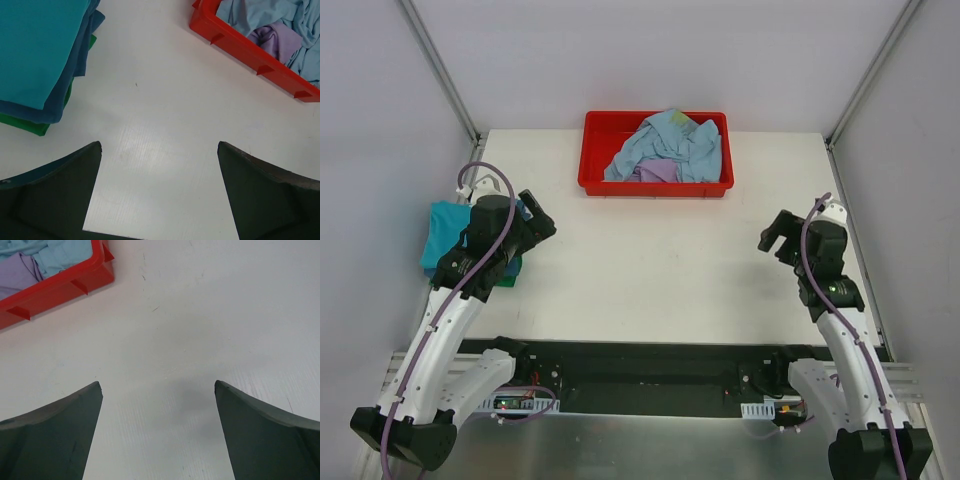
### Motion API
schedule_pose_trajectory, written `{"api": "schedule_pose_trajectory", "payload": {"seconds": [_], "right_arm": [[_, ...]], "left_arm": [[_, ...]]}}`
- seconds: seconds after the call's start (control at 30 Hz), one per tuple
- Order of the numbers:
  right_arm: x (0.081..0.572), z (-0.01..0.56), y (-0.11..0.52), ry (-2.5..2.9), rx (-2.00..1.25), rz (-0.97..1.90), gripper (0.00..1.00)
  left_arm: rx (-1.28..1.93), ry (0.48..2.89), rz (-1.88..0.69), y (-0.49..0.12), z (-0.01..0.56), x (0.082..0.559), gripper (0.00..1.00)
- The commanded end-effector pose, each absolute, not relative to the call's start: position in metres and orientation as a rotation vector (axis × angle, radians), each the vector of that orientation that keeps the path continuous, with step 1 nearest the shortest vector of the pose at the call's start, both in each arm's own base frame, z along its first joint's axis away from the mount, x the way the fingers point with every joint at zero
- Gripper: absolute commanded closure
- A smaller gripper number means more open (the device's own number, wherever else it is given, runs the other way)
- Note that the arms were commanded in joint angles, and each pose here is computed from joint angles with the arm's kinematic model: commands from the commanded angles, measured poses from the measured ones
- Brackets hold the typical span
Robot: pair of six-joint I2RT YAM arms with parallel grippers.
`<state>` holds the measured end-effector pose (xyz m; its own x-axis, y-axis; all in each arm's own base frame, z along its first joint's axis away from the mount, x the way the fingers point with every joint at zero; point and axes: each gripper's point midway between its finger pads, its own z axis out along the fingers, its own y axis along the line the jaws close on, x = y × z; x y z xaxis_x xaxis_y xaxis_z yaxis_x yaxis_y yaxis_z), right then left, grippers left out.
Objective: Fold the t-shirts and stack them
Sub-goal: Grab crumpled tshirt from bin with the right arm
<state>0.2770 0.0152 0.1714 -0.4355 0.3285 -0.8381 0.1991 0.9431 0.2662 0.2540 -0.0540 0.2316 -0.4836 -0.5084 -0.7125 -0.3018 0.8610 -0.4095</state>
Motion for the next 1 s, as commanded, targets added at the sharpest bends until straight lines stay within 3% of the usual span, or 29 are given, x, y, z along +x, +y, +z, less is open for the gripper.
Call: {"api": "schedule_pose_trajectory", "payload": {"seconds": [0.0, 0.5, 0.97], "right_arm": [[0.289, 0.210, 0.026, 1.944, 0.397, 0.258, 0.04], [0.349, 0.239, 0.095, 1.985, 0.125, 0.538, 0.04], [0.505, 0.207, 0.191, 2.169, 0.058, 0.434, 0.04]], "left_arm": [[-0.610, 2.075, -0.306, -0.056, 0.240, 0.259, 0.01], [-0.583, 2.087, -0.287, -0.065, 0.246, 0.296, 0.01], [-0.611, 2.073, -0.127, -0.053, 0.245, 0.334, 0.01]]}}
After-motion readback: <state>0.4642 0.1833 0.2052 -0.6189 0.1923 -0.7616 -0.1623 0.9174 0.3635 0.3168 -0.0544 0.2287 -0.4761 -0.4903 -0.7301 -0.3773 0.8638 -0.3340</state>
